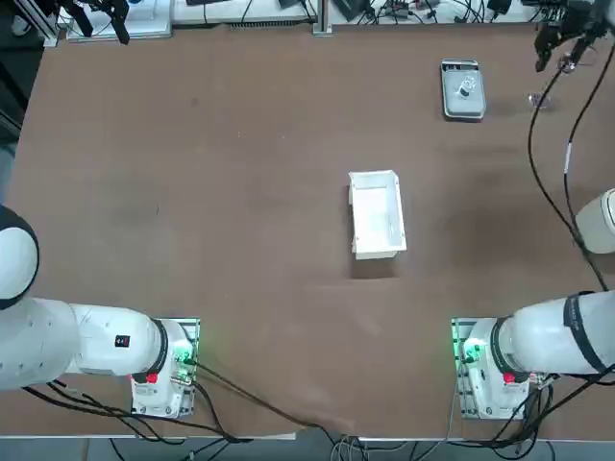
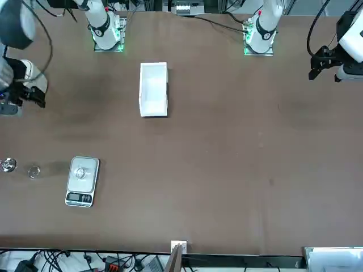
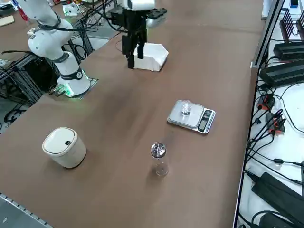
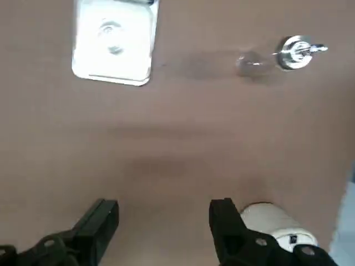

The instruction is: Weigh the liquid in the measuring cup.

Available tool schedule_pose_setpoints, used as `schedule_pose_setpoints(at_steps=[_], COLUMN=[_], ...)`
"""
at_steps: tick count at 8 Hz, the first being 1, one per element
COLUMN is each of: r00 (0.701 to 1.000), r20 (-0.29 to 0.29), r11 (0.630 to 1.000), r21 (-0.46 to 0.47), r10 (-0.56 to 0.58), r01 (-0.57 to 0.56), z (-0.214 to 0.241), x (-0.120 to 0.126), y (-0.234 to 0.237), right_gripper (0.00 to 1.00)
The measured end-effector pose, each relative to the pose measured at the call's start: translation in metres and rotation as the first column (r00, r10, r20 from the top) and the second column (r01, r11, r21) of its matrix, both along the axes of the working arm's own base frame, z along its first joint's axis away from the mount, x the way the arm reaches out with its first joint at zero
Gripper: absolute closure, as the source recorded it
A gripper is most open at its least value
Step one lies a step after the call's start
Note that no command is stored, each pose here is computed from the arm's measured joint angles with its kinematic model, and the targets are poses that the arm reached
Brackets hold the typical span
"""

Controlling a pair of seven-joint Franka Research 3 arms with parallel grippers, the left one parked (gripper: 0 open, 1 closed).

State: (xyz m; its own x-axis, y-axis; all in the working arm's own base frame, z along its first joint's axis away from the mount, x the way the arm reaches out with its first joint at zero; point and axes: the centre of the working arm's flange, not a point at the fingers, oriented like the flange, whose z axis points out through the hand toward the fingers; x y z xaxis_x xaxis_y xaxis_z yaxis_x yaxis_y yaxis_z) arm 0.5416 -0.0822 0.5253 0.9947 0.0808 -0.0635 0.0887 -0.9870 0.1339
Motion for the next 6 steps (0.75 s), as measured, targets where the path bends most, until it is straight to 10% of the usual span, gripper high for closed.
schedule_pose_setpoints(at_steps=[6], r00=[0.998], r20=[0.063], r11=[0.987], r21=[0.163], r10=[-0.004], r01=[-0.006], z=[0.071], x=[-0.052], y=[-0.020], right_gripper=[0.00])
